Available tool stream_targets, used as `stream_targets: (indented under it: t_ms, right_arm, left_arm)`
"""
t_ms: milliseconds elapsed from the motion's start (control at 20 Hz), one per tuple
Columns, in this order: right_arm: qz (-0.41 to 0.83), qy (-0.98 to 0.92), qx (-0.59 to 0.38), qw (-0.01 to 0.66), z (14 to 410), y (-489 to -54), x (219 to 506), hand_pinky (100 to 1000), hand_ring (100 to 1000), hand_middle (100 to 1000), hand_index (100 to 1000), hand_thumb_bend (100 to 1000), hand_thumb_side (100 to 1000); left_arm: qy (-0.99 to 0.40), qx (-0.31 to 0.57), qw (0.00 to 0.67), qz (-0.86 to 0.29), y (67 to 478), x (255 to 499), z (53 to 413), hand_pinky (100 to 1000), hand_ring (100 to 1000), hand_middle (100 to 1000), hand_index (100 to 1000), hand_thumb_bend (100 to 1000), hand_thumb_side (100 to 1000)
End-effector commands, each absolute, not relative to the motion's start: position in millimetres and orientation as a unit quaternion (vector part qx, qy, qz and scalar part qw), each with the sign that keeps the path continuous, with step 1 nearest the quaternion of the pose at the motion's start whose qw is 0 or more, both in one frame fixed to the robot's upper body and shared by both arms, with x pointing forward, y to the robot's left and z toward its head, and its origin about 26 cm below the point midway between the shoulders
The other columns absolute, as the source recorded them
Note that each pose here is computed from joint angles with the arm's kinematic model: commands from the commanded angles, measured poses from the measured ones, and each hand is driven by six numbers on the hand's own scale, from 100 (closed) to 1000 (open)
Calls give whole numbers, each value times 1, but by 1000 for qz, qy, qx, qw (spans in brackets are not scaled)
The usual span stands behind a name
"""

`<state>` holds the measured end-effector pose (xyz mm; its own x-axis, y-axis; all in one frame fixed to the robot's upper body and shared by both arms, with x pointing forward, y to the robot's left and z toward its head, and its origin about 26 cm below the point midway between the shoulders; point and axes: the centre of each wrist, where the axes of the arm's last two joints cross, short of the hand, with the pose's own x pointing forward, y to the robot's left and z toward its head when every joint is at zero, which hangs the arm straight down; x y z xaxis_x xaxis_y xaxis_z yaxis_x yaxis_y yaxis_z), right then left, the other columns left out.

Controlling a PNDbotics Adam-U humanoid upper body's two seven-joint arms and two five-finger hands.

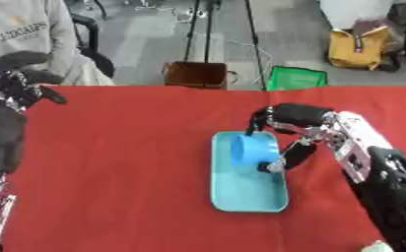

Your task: Pick up objects on the table and place them in the box.

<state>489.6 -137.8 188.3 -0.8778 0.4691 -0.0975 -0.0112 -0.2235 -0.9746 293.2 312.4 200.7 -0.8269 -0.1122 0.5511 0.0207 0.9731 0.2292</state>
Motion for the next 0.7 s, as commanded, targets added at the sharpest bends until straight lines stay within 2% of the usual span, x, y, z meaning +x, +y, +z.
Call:
stream_targets:
  t_ms: [50, 100, 150, 200, 350, 500, 550, 700]
  right_arm:
    - [828, -536, -149, 69, 202, -134, 489, 702, 759, 788, 893, 732, 464]
    - [822, -546, -146, 65, 204, -133, 488, 702, 759, 788, 893, 732, 464]
    - [815, -558, -143, 60, 209, -132, 487, 705, 763, 795, 911, 751, 515]
    - [810, -567, -140, 56, 213, -133, 486, 705, 764, 797, 913, 751, 521]
    - [793, -593, -134, 40, 230, -133, 481, 708, 766, 800, 923, 729, 558]
    - [768, -628, -128, 17, 252, -134, 475, 705, 764, 799, 922, 691, 568]
    - [756, -642, -125, 9, 259, -136, 472, 699, 757, 792, 915, 655, 543]
    - [717, -687, -117, -17, 280, -142, 464, 697, 755, 791, 914, 652, 537]
  left_arm:
    - [-952, 25, 281, -121, 312, 290, 208, 521, 658, 735, 809, 564, 757]
    - [-952, 25, 281, -121, 313, 290, 208, 521, 658, 735, 809, 564, 757]
    - [-951, 26, 282, -121, 313, 290, 208, 521, 658, 735, 809, 564, 757]
    - [-951, 26, 283, -121, 313, 290, 208, 521, 658, 735, 809, 564, 758]
    - [-951, 27, 285, -121, 313, 290, 207, 521, 658, 735, 809, 565, 758]
    - [-950, 28, 286, -122, 314, 290, 207, 521, 658, 735, 809, 566, 757]
    - [-950, 29, 287, -122, 314, 289, 207, 521, 658, 735, 809, 565, 758]
    - [-949, 32, 289, -121, 315, 289, 205, 520, 658, 735, 809, 565, 758]
